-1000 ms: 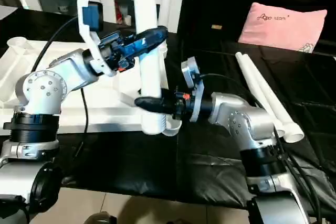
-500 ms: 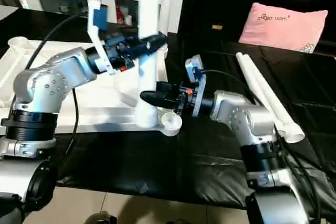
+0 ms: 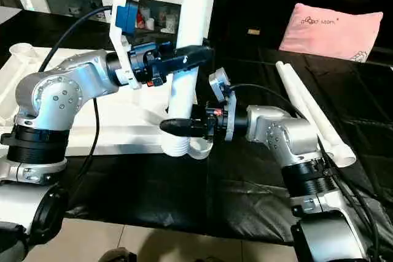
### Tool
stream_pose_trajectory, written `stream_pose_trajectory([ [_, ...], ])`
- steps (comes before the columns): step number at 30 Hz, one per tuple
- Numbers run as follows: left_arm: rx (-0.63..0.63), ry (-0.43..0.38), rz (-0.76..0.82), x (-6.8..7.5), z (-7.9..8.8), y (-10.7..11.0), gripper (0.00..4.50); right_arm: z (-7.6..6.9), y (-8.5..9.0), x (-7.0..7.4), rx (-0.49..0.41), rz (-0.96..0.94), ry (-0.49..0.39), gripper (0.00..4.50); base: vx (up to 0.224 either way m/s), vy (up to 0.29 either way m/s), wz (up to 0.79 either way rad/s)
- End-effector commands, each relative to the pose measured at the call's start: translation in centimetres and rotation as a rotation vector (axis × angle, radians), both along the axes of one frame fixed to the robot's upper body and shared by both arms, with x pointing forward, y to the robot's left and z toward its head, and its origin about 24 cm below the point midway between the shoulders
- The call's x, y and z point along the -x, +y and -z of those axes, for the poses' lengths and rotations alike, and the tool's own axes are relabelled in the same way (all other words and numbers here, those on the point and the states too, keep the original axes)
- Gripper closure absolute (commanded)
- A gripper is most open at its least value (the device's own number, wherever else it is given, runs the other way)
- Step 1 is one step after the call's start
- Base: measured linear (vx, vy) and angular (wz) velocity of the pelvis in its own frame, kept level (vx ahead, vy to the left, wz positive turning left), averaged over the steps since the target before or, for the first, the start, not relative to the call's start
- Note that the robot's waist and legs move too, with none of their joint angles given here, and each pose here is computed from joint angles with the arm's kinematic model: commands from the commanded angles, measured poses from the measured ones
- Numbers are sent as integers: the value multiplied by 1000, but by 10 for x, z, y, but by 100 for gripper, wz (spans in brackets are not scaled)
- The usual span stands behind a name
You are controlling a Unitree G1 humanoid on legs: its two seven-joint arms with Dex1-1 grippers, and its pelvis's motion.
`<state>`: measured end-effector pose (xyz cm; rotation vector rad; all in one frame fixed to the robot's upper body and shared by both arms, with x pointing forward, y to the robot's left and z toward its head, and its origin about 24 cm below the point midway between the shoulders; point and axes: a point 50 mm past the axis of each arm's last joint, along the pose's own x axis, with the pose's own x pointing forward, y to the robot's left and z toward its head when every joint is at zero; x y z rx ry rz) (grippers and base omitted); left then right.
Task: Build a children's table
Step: Pick table leg
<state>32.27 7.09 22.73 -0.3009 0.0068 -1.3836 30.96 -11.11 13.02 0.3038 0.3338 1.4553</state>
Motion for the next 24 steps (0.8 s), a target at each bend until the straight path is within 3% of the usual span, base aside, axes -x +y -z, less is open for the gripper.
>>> stream_pose_trajectory([
  [1, 12, -26, 56, 6, -8, -8, 269, -8, -1, -2, 6, -16, -23, 105, 0, 0, 0],
  [4, 18, -24, 61, 6, -9, -8, 269, -8, -1, -2, 3, -25, -22, 105, 0, 0, 0],
  [9, 30, -20, 69, 7, -10, -9, 269, -7, -1, 0, -20, -47, -14, 166, 0, 0, 0],
  [14, 24, -23, 71, 6, -10, -8, 269, -5, -2, 1, -10, -53, -13, 189, 0, 0, 0],
  [16, 23, -23, 71, 6, -10, -8, 269, -6, -3, 1, -10, -55, -13, 226, 0, 0, 0],
  [24, 22, -25, 79, 6, -11, -9, 270, -4, -3, 3, -8, -65, -13, 245, 0, 0, 0],
])
